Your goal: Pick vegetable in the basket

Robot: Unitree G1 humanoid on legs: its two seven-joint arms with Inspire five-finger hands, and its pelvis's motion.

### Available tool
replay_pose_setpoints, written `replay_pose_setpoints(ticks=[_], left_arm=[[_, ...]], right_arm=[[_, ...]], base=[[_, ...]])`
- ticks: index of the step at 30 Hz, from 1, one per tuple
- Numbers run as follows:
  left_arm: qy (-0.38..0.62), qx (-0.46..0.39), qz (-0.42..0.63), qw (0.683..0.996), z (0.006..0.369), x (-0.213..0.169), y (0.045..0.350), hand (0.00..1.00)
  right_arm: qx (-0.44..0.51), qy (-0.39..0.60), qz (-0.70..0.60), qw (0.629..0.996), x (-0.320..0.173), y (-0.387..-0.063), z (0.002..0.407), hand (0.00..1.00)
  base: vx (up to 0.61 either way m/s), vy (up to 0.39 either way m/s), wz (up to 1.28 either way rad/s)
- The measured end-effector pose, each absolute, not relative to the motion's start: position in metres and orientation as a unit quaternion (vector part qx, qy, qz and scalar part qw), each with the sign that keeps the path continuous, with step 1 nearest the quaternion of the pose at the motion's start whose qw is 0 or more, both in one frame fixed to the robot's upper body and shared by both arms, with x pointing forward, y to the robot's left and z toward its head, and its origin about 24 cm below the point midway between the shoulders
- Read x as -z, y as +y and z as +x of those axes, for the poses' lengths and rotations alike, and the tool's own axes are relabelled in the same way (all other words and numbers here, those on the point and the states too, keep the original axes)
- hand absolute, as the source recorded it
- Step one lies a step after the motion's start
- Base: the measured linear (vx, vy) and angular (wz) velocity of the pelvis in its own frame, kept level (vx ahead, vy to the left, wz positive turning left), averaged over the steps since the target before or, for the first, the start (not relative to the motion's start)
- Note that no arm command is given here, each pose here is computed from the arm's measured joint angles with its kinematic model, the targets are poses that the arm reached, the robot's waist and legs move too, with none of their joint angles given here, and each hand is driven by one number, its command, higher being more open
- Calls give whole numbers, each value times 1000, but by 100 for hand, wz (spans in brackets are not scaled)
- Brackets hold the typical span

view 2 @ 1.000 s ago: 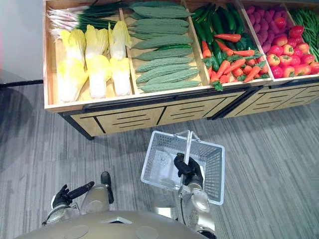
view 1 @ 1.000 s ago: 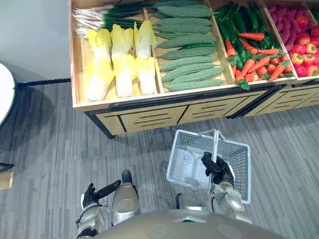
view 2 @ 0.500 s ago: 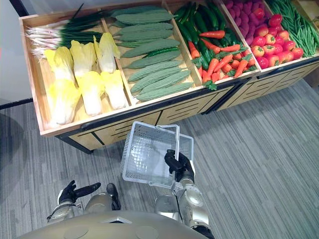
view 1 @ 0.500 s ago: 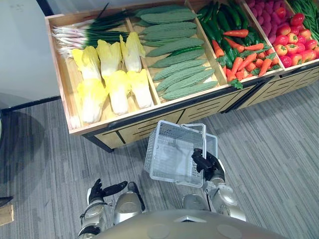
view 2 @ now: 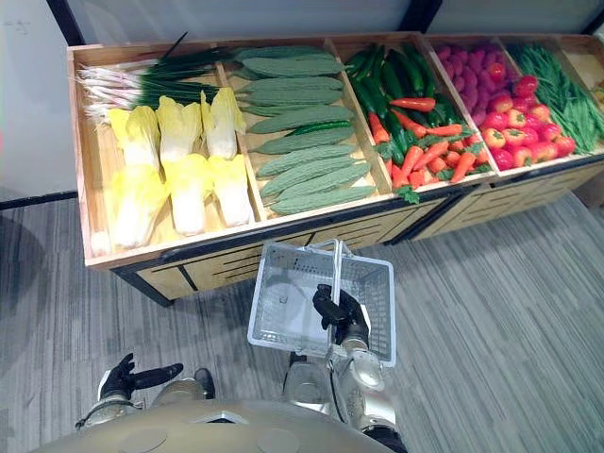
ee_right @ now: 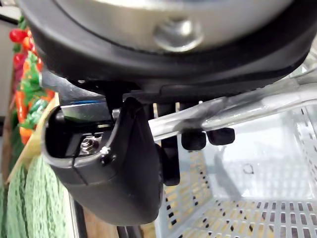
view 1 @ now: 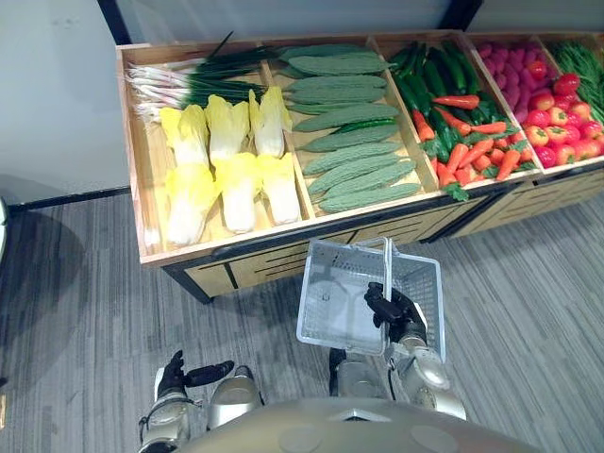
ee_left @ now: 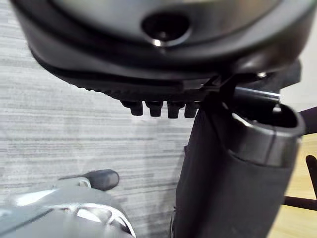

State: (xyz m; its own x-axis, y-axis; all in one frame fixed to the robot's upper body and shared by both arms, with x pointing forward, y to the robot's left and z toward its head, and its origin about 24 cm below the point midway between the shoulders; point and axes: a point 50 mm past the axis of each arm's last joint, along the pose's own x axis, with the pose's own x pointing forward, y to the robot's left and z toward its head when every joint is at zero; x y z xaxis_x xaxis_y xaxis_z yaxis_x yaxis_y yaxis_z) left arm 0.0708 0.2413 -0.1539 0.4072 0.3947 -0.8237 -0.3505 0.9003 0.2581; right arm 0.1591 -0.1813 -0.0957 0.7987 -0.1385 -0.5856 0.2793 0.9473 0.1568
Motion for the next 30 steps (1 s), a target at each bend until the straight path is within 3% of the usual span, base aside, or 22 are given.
replay_pose_setpoints(ticks=[13,22,30], left_arm=[[498,-280,-48,820,60,157,238,100],[467,-412,-116,773,45,153,262,100],[420,-503,-151,740,37,143,289,100]], right_arm=[[118,313,111,936,101,-187,151,0],[135,337,97,927,110,-191,141,0],[248,320,63,912,103,-242,137,0]], base=[[42,-64,11],[-20,5,8],[-2,3,1]])
